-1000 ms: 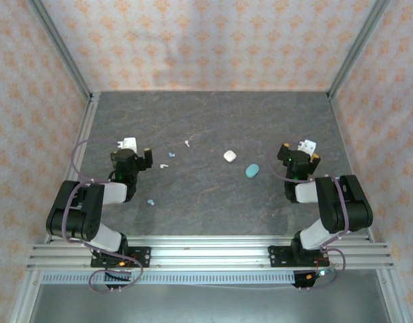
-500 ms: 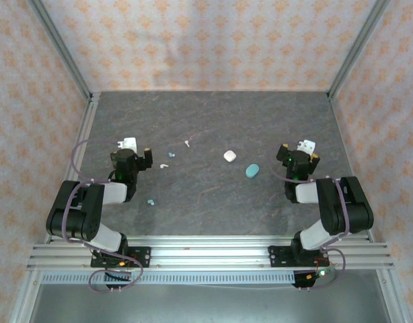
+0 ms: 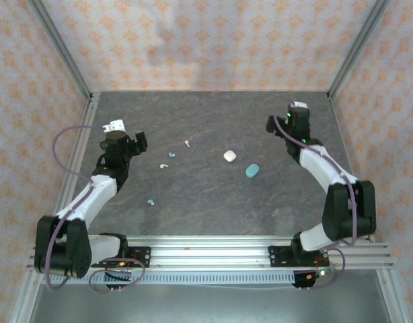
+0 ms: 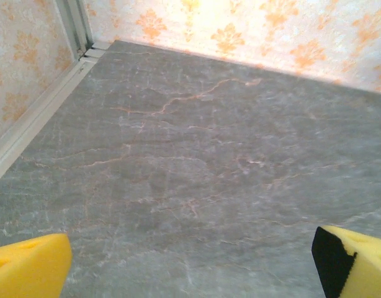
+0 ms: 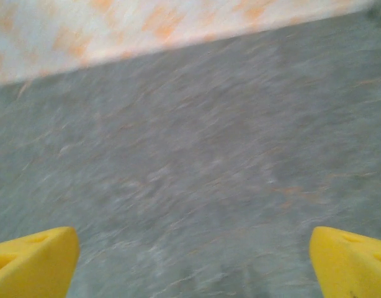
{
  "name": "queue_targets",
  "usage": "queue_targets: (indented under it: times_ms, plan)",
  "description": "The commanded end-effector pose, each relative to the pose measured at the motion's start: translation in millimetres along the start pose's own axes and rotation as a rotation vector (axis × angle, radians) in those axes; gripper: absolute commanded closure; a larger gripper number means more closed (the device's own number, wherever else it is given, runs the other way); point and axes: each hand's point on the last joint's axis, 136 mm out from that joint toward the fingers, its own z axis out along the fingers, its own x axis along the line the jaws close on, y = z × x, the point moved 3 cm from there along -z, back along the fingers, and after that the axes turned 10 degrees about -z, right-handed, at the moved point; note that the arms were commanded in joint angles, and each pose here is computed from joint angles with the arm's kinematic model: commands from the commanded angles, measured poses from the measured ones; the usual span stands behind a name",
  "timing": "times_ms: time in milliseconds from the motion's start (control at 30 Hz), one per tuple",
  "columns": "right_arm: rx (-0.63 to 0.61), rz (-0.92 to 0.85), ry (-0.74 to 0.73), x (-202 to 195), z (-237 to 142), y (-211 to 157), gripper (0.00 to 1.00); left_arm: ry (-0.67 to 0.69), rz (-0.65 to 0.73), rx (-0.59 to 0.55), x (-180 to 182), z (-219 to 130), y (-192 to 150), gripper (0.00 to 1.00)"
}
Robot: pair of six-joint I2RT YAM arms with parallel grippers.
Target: Insert wireless bluetooth earbuds into charging case
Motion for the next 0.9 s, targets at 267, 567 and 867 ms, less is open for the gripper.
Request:
queue_targets:
  times_ms: [267, 567, 867]
  plan:
    - [0.554, -0.344, 0.246, 124, 27, -82, 0.08, -0.109, 0.000, 0.421, -40, -50, -111, 0.00]
    - [0.654, -0.457, 0.280, 155, 39, -104, 0.13, -0.291, 0.106, 0.523, -77, -69, -155, 0.01]
    - [0.693, -0.471, 0.295, 160, 53, -109, 0.23, -0.357, 0.124, 0.535, -92, -73, -149, 0.06]
